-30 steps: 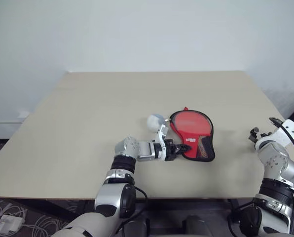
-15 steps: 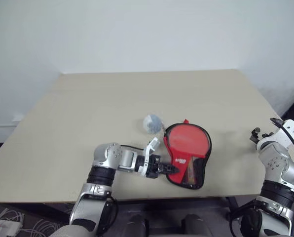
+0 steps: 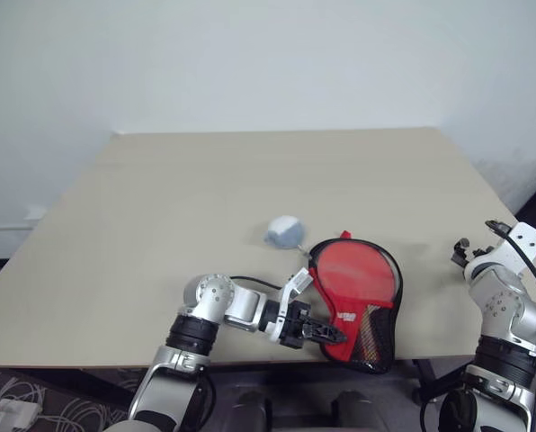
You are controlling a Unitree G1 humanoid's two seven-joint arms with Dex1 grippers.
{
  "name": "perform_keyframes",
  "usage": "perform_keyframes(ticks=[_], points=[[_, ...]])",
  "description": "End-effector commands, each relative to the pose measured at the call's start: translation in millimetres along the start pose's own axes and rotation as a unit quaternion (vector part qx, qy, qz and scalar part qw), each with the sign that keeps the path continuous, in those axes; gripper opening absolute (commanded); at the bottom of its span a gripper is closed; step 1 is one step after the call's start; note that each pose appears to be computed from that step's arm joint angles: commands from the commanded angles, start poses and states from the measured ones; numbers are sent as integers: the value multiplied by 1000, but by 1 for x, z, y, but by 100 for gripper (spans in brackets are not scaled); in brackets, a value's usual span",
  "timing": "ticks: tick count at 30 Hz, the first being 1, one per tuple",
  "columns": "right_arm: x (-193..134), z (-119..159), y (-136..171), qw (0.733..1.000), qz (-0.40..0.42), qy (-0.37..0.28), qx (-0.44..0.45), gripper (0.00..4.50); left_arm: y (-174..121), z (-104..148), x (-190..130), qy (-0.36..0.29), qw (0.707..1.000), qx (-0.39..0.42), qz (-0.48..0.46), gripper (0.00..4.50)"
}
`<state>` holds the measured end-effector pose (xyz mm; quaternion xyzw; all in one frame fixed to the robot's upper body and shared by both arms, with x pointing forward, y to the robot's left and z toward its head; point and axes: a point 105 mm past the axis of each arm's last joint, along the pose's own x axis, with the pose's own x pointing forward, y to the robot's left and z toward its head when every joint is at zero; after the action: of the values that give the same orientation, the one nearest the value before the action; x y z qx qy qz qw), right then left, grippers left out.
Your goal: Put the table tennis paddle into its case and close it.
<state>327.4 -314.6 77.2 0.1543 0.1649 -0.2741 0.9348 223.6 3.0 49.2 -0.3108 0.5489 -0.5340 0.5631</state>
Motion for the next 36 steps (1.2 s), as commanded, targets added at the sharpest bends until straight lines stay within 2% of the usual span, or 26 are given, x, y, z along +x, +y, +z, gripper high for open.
perform_keyframes(ticks=[1, 6, 10, 12, 15, 18, 21, 23, 27, 30, 33, 36], points=[[-5, 16, 6, 999, 8, -32, 8, 450, 0, 3, -4, -12, 1000, -13, -3, 1], [-3, 17, 7, 1000, 8, -30, 4, 450, 3, 5, -17, -33, 999, -11, 12, 1], [-2, 19, 9, 999, 12, -32, -4, 450, 17, 13, -43, -83, 995, -32, 47, 106], [-3, 21, 8, 999, 11, -36, -14, 450, 12, 11, -59, -100, 994, -25, 27, 175], [-3, 23, 2, 999, 6, -37, -18, 450, 8, -2, -73, -92, 995, -3, 28, 175], [-2, 27, 0, 999, 5, -42, -23, 450, 6, -2, -80, -103, 992, 51, 46, 175], [-2, 35, 3, 998, 12, -52, -25, 450, -7, 23, -82, -158, 971, 171, 49, 175], [-1, 40, 7, 998, 24, -61, -25, 450, -26, 36, -77, -176, 952, 250, 17, 175], [-2, 47, 21, 994, 60, -74, -48, 450, -45, 48, -51, -148, 910, 388, 2, 175], [-3, 50, 30, 993, 84, -81, -35, 450, -42, 55, -29, -126, 889, 441, 11, 175], [-3, 50, 41, 990, 111, -79, -35, 450, -29, 73, 0, -123, 865, 483, 61, 175], [-3, 49, 52, 988, 137, -67, -34, 450, -11, 79, 27, -93, 831, 535, 119, 175]])
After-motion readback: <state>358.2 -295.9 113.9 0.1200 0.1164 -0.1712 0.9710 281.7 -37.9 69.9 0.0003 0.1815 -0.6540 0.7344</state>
